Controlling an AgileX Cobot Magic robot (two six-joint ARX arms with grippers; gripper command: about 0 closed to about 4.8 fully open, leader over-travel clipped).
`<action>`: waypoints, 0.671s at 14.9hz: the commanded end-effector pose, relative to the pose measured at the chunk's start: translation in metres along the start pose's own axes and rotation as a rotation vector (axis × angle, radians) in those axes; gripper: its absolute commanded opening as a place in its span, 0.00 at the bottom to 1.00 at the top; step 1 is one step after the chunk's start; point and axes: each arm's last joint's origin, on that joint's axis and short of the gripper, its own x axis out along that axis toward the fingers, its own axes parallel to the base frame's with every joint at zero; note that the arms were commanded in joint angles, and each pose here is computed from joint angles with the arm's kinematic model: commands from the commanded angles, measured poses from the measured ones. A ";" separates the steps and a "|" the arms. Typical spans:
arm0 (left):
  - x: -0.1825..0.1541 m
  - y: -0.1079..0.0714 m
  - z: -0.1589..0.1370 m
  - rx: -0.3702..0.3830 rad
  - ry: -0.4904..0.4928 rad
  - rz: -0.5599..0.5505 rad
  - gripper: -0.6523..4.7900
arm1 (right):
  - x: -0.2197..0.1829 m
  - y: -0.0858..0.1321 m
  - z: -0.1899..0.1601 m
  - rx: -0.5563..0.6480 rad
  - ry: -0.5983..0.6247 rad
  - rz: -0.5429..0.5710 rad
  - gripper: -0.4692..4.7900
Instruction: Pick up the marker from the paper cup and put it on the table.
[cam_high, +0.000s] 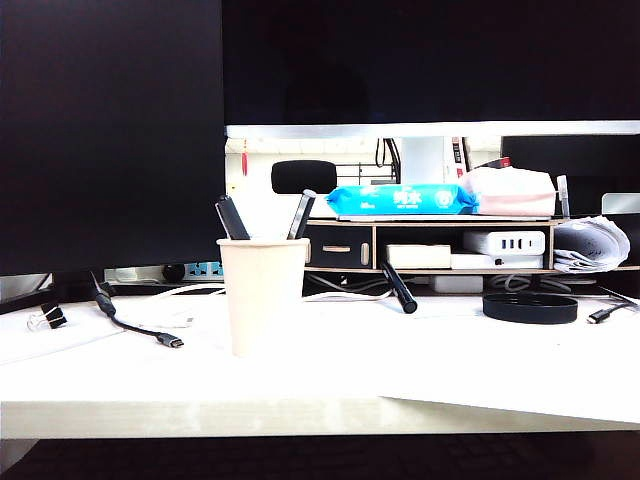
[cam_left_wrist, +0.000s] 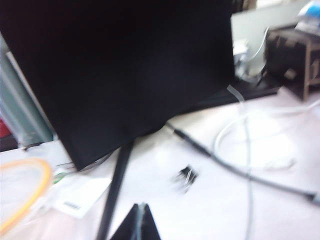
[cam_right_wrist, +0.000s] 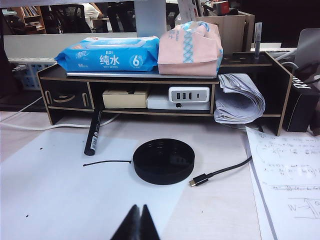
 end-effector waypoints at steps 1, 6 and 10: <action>0.002 0.006 -0.002 -0.076 0.016 0.041 0.11 | 0.000 0.000 0.002 0.002 -0.019 0.004 0.09; 0.003 0.009 -0.007 -0.233 0.036 -0.147 0.11 | 0.000 0.000 0.002 0.002 -0.019 0.004 0.09; 0.003 0.010 -0.007 -0.243 0.039 -0.144 0.11 | 0.000 0.000 0.002 0.002 -0.019 0.004 0.09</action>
